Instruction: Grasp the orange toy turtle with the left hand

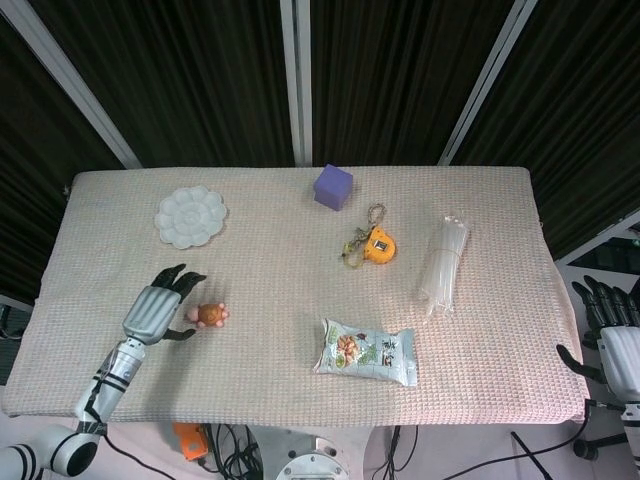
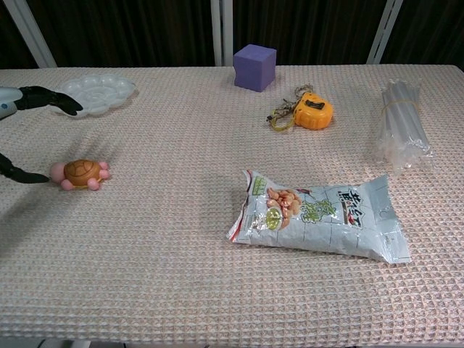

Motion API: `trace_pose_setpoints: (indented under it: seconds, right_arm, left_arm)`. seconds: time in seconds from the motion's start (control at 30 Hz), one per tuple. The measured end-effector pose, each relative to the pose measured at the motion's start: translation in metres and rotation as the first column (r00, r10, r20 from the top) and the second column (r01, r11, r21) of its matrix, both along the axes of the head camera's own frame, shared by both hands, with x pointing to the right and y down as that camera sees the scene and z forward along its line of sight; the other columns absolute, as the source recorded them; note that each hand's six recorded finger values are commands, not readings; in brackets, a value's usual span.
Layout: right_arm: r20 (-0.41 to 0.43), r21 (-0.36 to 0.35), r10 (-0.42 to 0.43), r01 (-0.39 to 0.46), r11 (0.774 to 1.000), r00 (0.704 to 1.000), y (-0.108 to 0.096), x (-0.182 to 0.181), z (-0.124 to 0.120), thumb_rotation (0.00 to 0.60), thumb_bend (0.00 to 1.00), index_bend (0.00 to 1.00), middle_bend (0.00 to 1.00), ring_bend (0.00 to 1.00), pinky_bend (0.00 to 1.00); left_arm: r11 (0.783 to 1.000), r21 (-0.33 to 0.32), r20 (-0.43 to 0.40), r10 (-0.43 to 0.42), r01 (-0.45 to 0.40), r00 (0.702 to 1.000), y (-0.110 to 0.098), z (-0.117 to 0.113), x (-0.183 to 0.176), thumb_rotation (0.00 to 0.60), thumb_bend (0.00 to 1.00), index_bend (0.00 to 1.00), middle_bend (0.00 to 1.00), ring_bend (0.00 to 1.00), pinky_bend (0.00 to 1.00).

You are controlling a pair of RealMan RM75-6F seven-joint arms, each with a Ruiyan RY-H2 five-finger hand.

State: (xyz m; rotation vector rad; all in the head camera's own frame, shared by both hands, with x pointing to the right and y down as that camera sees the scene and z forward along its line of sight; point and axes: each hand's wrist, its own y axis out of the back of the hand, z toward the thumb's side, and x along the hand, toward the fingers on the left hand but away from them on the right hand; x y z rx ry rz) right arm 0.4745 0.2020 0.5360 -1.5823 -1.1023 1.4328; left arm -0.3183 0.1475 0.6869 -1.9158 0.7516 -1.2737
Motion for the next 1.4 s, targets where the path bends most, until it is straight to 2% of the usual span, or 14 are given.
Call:
trace_pose_setpoints:
  seconds: [0.13,0.27,0.47,0.57,0.67,0.87,1.0,1.13,1.3,1.33,1.4]
  right_arm:
    - [-0.001,-0.006,-0.001,0.001,1.0,1.0,0.002,0.0,0.001,0.6,0.17,0.0,0.0,0.0,0.0]
    - [-0.006,-0.005,0.007,-0.007,1.0,1.0,0.002,0.003,0.001,0.6,0.17,0.0,0.0,0.0,0.0]
    - [-0.009,-0.012,0.018,-0.018,1.0,1.0,0.001,0.008,0.002,0.6,0.17,0.0,0.0,0.0,0.0]
    - [-0.012,-0.015,0.022,-0.022,1.0,1.0,0.0,0.011,0.003,0.6,0.17,0.0,0.0,0.0,0.0]
    - [-0.011,-0.017,0.021,-0.021,1.0,1.0,-0.001,0.011,0.004,0.6,0.17,0.0,0.0,0.0,0.0]
    - [-0.011,-0.024,0.014,-0.014,1.0,1.0,-0.001,0.008,0.006,0.6,0.17,0.0,0.0,0.0,0.0]
    - [-0.01,-0.022,0.012,-0.012,1.0,1.0,-0.001,0.007,0.005,0.6,0.17,0.0,0.0,0.0,0.0]
    - [-0.012,-0.018,0.013,-0.013,1.0,1.0,-0.001,0.007,0.004,0.6,0.17,0.0,0.0,0.0,0.0]
    - [-0.01,-0.015,0.014,-0.014,1.0,1.0,-0.001,0.007,0.003,0.6,0.17,0.0,0.0,0.0,0.0]
    - [-0.009,-0.015,0.014,-0.014,1.0,1.0,-0.001,0.006,0.003,0.6,0.17,0.0,0.0,0.0,0.0]
    - [-0.009,-0.015,0.014,-0.014,1.0,1.0,-0.001,0.007,0.003,0.6,0.17,0.0,0.0,0.0,0.0]
  left_arm:
    - [1.0,0.003,-0.016,-0.003,0.003,1.0,0.002,-0.001,0.005,0.6,0.16,0.23,0.25,0.0,0.11]
    - [1.0,-0.009,-0.025,-0.008,0.007,1.0,0.003,0.009,0.013,0.6,0.23,0.24,0.27,0.0,0.11]
    - [0.998,-0.059,-0.013,-0.023,0.022,1.0,0.002,0.034,0.02,0.6,0.26,0.29,0.32,0.01,0.12]
    - [0.998,-0.063,-0.006,-0.024,0.023,1.0,0.001,0.039,0.021,0.6,0.26,0.34,0.35,0.03,0.13]
    - [0.998,-0.055,-0.001,-0.028,0.028,1.0,0.0,0.042,0.02,0.6,0.28,0.42,0.43,0.09,0.14]
    - [0.999,-0.034,0.043,-0.008,0.009,0.999,-0.001,0.047,0.018,0.6,0.31,0.63,0.65,0.27,0.18]
    - [0.999,-0.037,0.074,-0.006,0.008,0.997,0.002,0.054,0.014,0.6,0.32,0.7,0.71,0.34,0.2]
    - [1.0,-0.015,0.075,-0.011,0.012,0.997,0.001,0.055,0.013,0.6,0.37,0.8,0.82,0.43,0.23]
    - [1.0,0.003,0.065,-0.014,0.013,0.998,0.0,0.053,0.012,0.6,0.37,0.79,0.84,0.44,0.23]
    - [1.0,0.002,0.061,-0.015,0.015,0.998,0.0,0.052,0.012,0.6,0.36,0.75,0.83,0.43,0.23]
    - [1.0,-0.008,0.048,-0.017,0.017,0.999,0.001,0.051,0.013,0.6,0.31,0.57,0.73,0.36,0.2]
